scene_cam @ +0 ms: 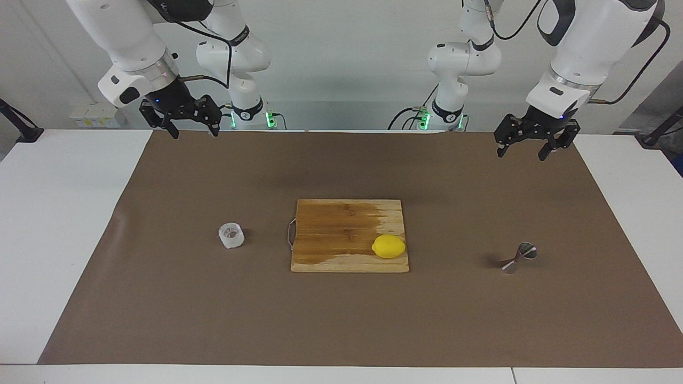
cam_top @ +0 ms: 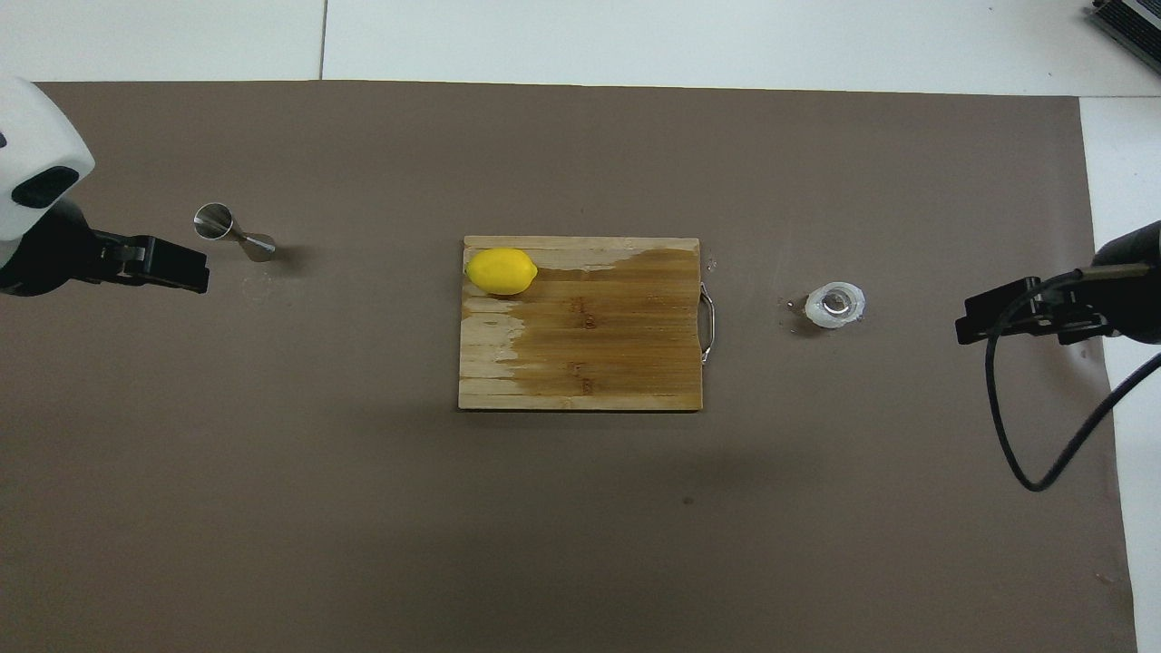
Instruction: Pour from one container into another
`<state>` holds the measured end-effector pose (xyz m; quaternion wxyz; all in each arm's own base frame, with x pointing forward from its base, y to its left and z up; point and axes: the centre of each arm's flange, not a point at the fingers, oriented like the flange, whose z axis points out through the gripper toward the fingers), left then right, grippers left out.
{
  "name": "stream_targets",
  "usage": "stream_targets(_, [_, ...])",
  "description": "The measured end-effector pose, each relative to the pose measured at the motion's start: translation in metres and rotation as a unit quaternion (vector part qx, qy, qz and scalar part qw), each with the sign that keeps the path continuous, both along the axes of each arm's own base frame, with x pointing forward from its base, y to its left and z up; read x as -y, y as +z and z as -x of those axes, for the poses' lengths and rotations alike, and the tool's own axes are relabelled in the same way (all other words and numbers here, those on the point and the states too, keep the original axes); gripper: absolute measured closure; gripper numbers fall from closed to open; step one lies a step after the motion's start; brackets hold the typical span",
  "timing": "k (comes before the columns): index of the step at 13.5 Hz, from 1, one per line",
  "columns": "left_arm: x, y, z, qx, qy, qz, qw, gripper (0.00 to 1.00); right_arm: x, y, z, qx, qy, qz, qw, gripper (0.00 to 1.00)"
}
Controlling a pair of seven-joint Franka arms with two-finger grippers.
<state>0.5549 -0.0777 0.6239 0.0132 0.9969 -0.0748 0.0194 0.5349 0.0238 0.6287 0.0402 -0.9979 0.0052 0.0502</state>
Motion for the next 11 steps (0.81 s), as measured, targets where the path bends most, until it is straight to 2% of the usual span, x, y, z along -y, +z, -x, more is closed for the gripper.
stream_targets(8, [-0.011, -0.004, 0.004, -0.016, 0.026, -0.001, 1.0, 0.0, 0.0, 0.0, 0.0, 0.0, 0.0, 0.0, 1.0, 0.0])
stream_targets(11, [-0.015, -0.009, 0.0, -0.024, 0.046, 0.014, 0.999, 0.0, 0.0, 0.0, 0.0, 0.0, 0.0, 0.0, 1.0, 0.0])
